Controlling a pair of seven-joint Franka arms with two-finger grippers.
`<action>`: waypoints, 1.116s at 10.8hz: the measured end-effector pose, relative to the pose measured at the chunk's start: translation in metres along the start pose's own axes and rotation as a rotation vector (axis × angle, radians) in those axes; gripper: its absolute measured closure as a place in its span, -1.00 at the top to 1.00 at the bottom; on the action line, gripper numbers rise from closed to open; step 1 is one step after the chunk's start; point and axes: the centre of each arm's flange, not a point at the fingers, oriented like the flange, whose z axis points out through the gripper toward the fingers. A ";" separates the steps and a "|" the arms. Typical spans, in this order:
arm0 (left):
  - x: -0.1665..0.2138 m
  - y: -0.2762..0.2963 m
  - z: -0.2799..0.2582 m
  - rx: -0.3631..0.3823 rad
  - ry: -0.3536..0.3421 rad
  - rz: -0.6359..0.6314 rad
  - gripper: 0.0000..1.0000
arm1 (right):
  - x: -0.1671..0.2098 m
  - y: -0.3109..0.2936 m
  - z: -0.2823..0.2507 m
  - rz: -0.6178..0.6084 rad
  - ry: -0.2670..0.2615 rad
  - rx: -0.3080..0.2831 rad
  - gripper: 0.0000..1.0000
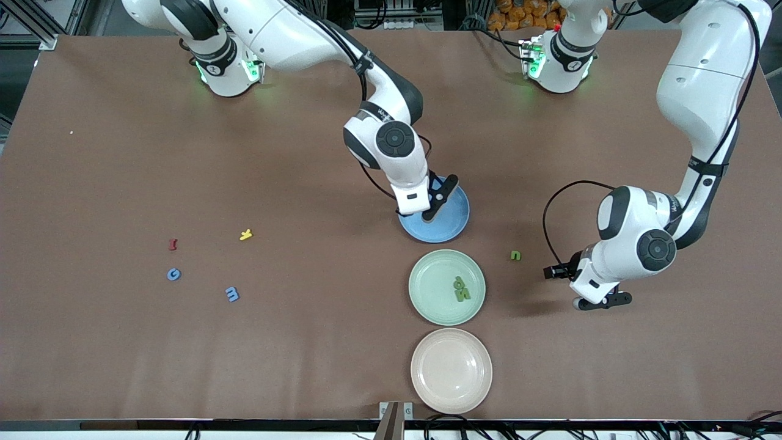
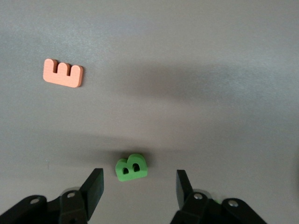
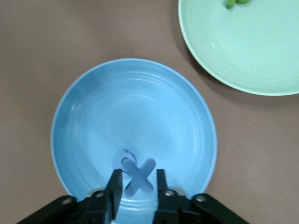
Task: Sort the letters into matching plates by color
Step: 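Place blue X in the blue plate while the left gripper reaches green B, then grasp green B with the left gripper while the right gripper grasps blue E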
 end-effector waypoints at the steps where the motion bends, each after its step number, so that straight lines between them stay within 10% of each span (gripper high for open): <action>1: 0.001 -0.003 0.003 -0.001 0.004 -0.015 0.43 | 0.001 -0.002 0.003 0.027 0.005 0.035 -0.11; 5: 0.005 -0.011 0.022 -0.009 0.008 -0.106 0.43 | 0.003 0.005 0.003 0.065 0.012 0.068 0.98; 12: 0.001 0.001 0.025 0.038 0.028 -0.169 0.31 | -0.043 0.201 -0.067 0.161 -0.066 -0.020 1.00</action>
